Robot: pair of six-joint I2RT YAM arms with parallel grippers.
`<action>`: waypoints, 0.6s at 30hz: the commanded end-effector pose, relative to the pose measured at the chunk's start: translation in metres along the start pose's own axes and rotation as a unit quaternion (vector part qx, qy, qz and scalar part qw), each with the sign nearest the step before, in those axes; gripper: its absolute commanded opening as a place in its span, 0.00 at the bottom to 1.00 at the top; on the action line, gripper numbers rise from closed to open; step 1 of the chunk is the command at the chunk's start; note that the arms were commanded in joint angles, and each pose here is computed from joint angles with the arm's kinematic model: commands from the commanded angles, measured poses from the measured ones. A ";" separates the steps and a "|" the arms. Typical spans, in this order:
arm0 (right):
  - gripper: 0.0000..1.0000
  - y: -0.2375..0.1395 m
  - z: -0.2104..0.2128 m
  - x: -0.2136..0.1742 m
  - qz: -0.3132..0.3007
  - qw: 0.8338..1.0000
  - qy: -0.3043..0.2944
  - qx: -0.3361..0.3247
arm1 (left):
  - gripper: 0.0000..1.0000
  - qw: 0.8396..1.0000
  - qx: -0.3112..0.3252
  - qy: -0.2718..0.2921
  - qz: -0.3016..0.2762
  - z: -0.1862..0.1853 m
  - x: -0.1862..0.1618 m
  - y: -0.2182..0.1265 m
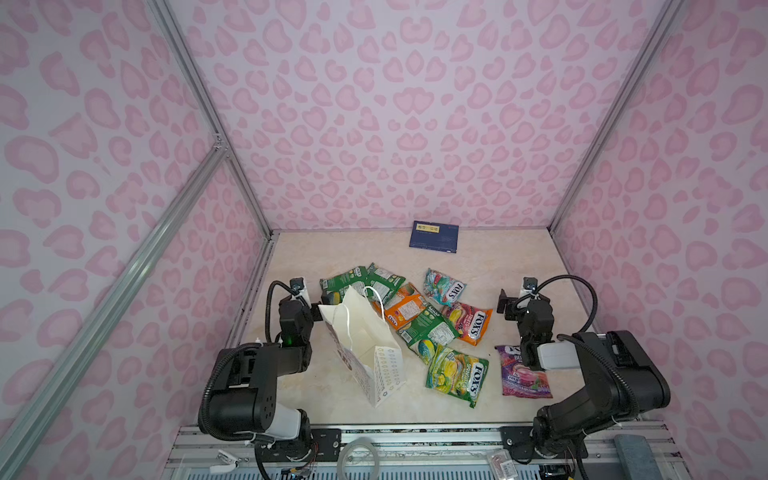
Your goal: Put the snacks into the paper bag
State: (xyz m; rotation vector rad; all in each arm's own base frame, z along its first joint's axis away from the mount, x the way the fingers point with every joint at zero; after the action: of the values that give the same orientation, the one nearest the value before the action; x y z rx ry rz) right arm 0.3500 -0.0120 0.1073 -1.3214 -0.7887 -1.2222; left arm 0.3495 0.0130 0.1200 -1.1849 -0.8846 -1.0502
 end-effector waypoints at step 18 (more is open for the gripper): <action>0.99 0.001 0.000 0.005 -0.012 1.000 0.003 0.001 | 0.98 1.000 0.000 0.002 -0.014 0.001 0.007 0.000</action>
State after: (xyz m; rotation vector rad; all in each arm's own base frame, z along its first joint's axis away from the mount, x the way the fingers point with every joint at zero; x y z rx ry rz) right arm 0.3498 -0.0126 0.1068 -1.3237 -0.7860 -1.2214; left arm 0.3495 0.0129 0.1200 -1.1870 -0.8838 -1.0514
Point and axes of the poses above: each gripper's point midway between its finger pads, its own y axis out along the fingers, its own z axis along the line the jaws close on, x = y × z, the point moved 4 cm from there along -y, back along the fingers, and after that the axes turned 13 degrees about y, right-handed, at the moved point
